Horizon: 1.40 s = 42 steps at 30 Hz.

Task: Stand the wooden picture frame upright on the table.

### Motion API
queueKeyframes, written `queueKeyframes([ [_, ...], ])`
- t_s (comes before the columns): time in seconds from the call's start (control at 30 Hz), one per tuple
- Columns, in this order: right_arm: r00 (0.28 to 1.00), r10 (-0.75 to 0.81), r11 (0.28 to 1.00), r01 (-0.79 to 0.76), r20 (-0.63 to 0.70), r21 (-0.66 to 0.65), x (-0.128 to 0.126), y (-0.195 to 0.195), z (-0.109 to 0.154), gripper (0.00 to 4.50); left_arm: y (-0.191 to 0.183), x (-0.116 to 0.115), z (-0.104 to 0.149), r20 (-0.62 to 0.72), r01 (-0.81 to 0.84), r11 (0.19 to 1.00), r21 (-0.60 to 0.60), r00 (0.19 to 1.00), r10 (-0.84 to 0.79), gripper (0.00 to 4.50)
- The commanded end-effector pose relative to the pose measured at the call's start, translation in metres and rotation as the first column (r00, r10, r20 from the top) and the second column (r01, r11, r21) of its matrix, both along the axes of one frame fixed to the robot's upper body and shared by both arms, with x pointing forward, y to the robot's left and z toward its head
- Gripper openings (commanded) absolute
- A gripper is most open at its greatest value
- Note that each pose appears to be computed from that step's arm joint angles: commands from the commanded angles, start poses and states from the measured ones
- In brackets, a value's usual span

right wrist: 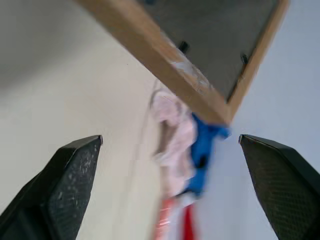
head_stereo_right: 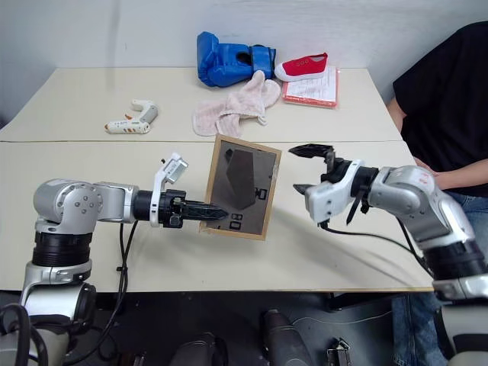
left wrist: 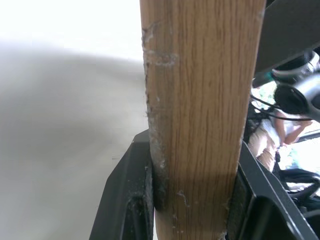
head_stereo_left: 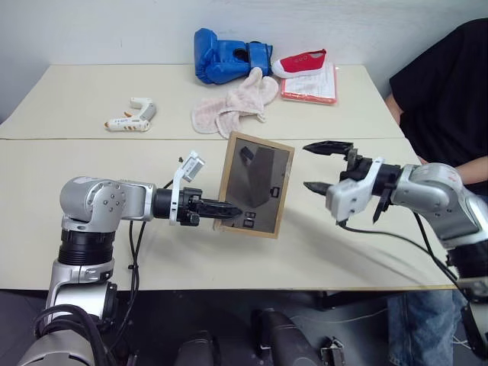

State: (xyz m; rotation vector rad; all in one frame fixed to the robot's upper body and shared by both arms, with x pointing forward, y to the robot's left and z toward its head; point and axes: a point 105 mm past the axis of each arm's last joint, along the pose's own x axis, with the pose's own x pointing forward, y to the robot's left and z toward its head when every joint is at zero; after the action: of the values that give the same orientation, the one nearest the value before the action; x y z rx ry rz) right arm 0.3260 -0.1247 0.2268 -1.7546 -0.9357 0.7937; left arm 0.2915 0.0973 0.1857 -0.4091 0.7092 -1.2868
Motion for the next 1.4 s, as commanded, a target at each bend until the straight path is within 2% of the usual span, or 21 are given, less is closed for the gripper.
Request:
queueKeyframes([
  [0.03,0.978,0.127,0.988,-0.139,0.167,0.060,-0.005,0.007,0.013,4.50,-0.005,-0.008,0.027,0.081,0.055,0.997,-0.045,0.995,-0.051,1.27],
  [0.13,0.958,0.159,0.979,-0.184,0.239,0.087,0.002,0.016,0.013,4.50,-0.006,-0.011,0.031,0.086,0.074,0.997,-0.034,0.994,-0.071,1.27],
  [0.17,0.952,0.176,0.973,-0.207,0.252,0.103,0.004,0.021,0.013,4.32,-0.006,-0.012,0.032,0.087,0.081,0.996,-0.034,0.993,-0.078,1.27],
  [0.27,0.944,0.191,0.965,-0.231,0.270,0.125,0.010,0.029,0.011,3.67,-0.005,-0.013,0.032,0.083,0.085,0.996,-0.033,0.993,-0.082,1.27],
  [0.3,0.939,0.202,0.962,-0.244,0.278,0.125,0.012,0.033,0.010,3.24,-0.004,-0.013,0.032,0.081,0.082,0.996,-0.032,0.994,-0.079,1.27],
  [0.43,0.906,0.256,0.939,-0.315,0.337,0.136,0.008,0.043,0.014,2.04,0.000,-0.009,0.031,0.080,0.044,0.998,-0.037,0.996,-0.040,1.27],
  [0.53,0.895,0.270,0.933,-0.334,0.354,0.132,0.009,0.046,0.014,1.64,0.004,-0.007,0.030,0.070,0.028,0.999,-0.031,0.997,-0.026,1.27],
  [0.67,0.897,0.264,0.931,-0.333,0.356,0.148,0.016,0.050,0.018,1.26,0.021,-0.006,0.031,0.067,-0.015,1.000,-0.025,0.998,0.016,2.61],
  [0.87,0.910,0.261,0.935,-0.321,0.322,0.150,0.022,0.050,0.019,1.26,0.060,-0.011,0.043,0.138,-0.131,0.991,-0.014,0.982,0.131,4.46],
  [0.97,0.946,0.237,0.934,-0.285,0.222,0.216,0.030,0.048,0.019,1.26,0.090,-0.023,0.054,0.320,-0.236,0.971,0.039,0.923,0.211,4.50],
  [1.07,0.974,0.223,0.885,-0.186,-0.038,0.427,0.040,0.050,0.018,1.26,0.100,-0.046,0.062,0.526,-0.257,0.963,0.086,0.832,0.175,4.50],
  [1.1,0.965,0.193,0.858,-0.076,-0.180,0.508,0.050,0.055,0.016,1.26,0.100,-0.053,0.068,0.559,-0.254,0.965,0.059,0.810,0.179,4.50],
  [1.13,0.902,0.194,0.821,0.065,-0.385,0.567,0.059,0.056,0.010,1.26,0.099,-0.057,0.072,0.598,-0.262,0.964,0.042,0.780,0.186,4.50],
  [1.17,0.802,0.256,0.798,0.139,-0.539,0.587,0.059,0.059,0.002,1.26,0.098,-0.060,0.074,0.622,-0.268,0.963,0.029,0.759,0.193,4.50],
  [1.2,0.607,0.370,0.746,0.257,-0.703,0.614,0.060,0.061,-0.003,1.26,0.097,-0.061,0.074,0.651,-0.281,0.959,0.017,0.732,0.203,4.50],
  [1.23,0.415,0.473,0.709,0.344,-0.777,0.615,0.058,0.062,-0.005,1.26,0.095,-0.061,0.074,0.676,-0.294,0.956,0.013,0.707,0.208,4.50],
  [1.3,0.143,0.629,0.627,0.487,-0.764,0.608,0.060,0.062,-0.005,1.26,0.093,-0.055,0.072,0.719,-0.345,0.939,-0.005,0.651,0.243,4.50],
  [1.33,0.056,0.649,0.626,0.527,-0.759,0.574,0.059,0.063,-0.009,1.26,0.092,-0.053,0.071,0.729,-0.358,0.934,-0.009,0.636,0.251,4.50],
  [1.4,-0.057,0.659,0.645,0.557,-0.750,0.524,0.054,0.066,-0.017,1.26,0.090,-0.054,0.070,0.733,-0.357,0.934,-0.021,0.630,0.257,4.50],
])
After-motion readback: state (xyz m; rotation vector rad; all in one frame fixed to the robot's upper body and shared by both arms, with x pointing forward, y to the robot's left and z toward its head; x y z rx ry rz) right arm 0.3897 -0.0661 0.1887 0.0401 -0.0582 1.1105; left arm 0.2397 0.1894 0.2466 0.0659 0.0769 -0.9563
